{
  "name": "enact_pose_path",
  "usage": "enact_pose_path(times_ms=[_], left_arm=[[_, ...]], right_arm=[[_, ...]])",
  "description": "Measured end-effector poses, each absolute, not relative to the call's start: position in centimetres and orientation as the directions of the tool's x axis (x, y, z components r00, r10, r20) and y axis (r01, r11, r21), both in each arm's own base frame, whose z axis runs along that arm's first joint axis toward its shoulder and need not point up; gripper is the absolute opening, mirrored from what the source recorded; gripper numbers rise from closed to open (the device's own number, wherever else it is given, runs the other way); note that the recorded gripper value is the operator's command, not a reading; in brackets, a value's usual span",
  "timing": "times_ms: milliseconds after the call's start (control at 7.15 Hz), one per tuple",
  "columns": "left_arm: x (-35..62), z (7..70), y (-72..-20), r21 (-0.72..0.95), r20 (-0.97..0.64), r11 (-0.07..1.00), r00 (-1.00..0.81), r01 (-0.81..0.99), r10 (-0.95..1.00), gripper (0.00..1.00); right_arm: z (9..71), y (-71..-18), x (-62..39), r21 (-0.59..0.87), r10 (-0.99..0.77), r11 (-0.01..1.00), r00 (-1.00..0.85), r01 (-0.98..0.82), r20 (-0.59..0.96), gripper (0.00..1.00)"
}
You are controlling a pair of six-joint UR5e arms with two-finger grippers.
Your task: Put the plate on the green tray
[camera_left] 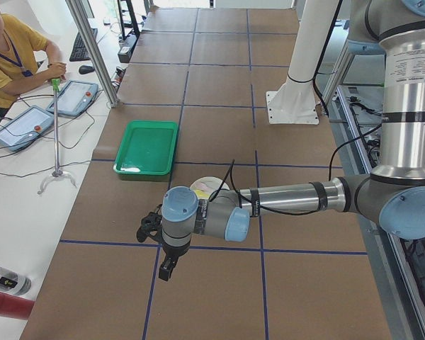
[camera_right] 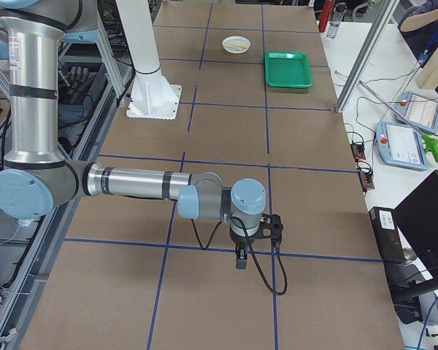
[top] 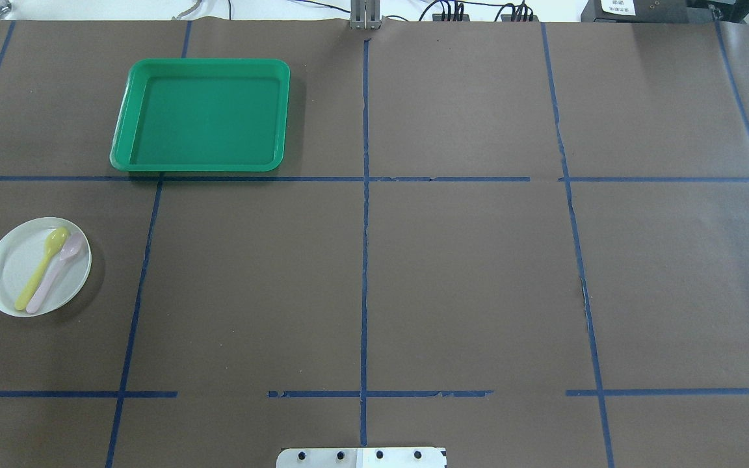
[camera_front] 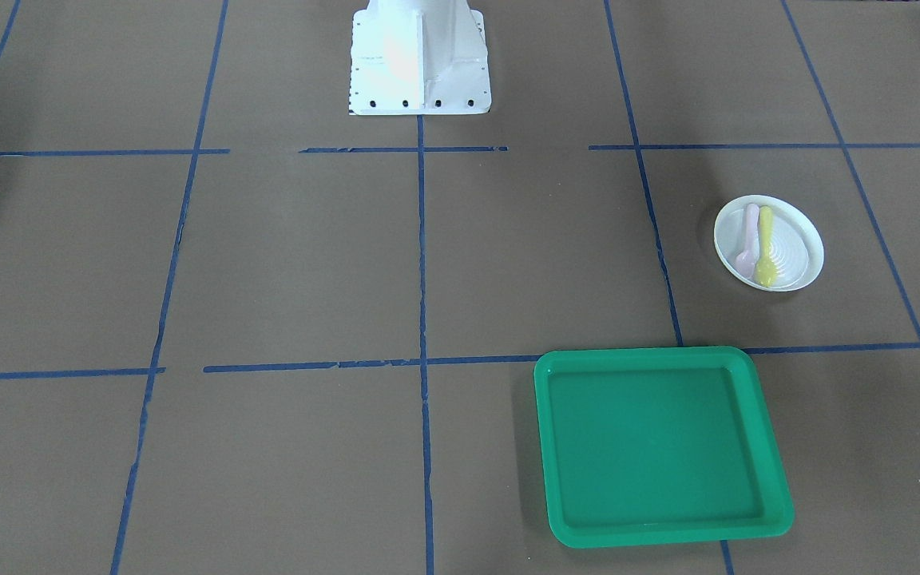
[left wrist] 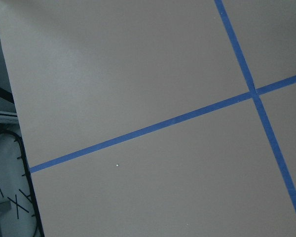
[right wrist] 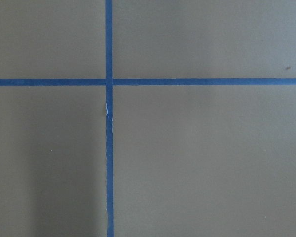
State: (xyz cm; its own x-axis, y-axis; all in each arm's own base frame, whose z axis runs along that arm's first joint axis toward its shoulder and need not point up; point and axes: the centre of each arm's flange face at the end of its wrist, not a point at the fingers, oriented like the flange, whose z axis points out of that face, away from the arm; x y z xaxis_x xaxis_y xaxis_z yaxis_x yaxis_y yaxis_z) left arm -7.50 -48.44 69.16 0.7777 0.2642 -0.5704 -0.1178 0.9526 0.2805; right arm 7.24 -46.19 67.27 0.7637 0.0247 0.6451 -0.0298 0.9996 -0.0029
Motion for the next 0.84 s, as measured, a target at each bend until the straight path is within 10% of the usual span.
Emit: enact_pose_path(times_ms=[839], left_arm=[[14.3, 62.8, -52.9, 0.173, -0.713, 0.978, 0.669, -0.12, 0.209, 1.0]], right_arm=[[67.3, -46.2, 7.2, -0.003, 0.025, 1.0, 0.764, -0.03, 0.645, 1.0]])
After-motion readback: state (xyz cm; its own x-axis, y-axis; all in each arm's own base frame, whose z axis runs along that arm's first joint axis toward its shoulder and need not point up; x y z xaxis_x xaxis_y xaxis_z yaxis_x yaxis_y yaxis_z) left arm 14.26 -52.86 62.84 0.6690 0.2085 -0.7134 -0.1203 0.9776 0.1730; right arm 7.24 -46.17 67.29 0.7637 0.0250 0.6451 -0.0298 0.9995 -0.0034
